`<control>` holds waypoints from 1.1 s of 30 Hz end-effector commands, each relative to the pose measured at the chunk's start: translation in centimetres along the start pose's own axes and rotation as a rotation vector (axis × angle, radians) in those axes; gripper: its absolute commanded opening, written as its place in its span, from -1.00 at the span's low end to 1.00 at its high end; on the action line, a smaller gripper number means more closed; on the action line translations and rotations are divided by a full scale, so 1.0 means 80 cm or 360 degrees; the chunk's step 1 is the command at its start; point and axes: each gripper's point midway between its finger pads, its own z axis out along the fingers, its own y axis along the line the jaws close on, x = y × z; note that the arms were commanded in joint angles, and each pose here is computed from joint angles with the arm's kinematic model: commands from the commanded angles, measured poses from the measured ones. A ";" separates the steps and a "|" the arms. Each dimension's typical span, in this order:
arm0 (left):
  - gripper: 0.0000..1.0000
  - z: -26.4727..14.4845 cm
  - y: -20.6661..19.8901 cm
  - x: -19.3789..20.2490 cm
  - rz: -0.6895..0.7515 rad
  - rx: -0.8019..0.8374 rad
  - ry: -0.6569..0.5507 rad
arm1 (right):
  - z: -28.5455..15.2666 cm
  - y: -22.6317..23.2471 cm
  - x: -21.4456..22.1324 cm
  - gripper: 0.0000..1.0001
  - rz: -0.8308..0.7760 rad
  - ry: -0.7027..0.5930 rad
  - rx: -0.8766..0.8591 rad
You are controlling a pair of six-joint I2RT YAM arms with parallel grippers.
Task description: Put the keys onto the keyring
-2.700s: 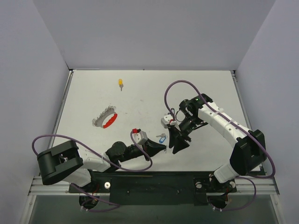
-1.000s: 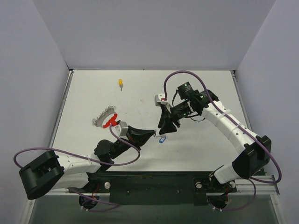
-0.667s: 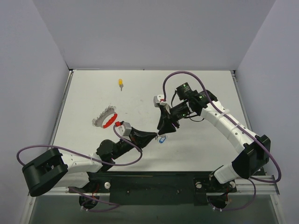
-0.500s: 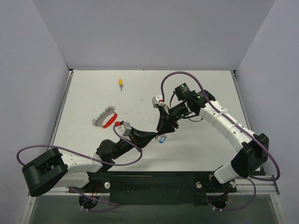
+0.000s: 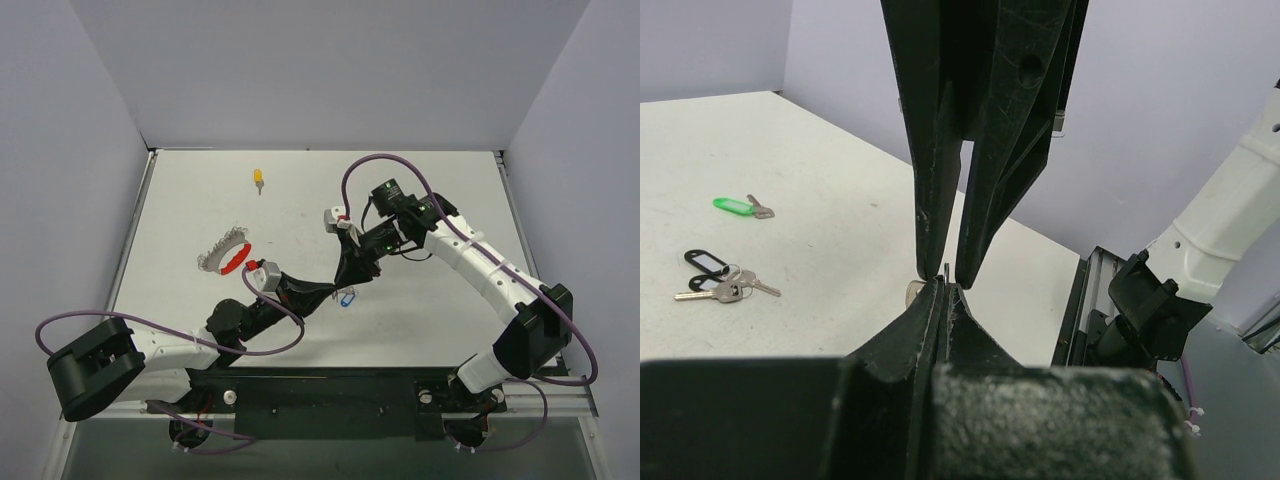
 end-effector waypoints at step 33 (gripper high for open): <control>0.36 -0.052 0.018 -0.065 0.0010 -0.0269 -0.0139 | -0.008 0.023 0.016 -1.00 0.0009 0.0118 -0.0128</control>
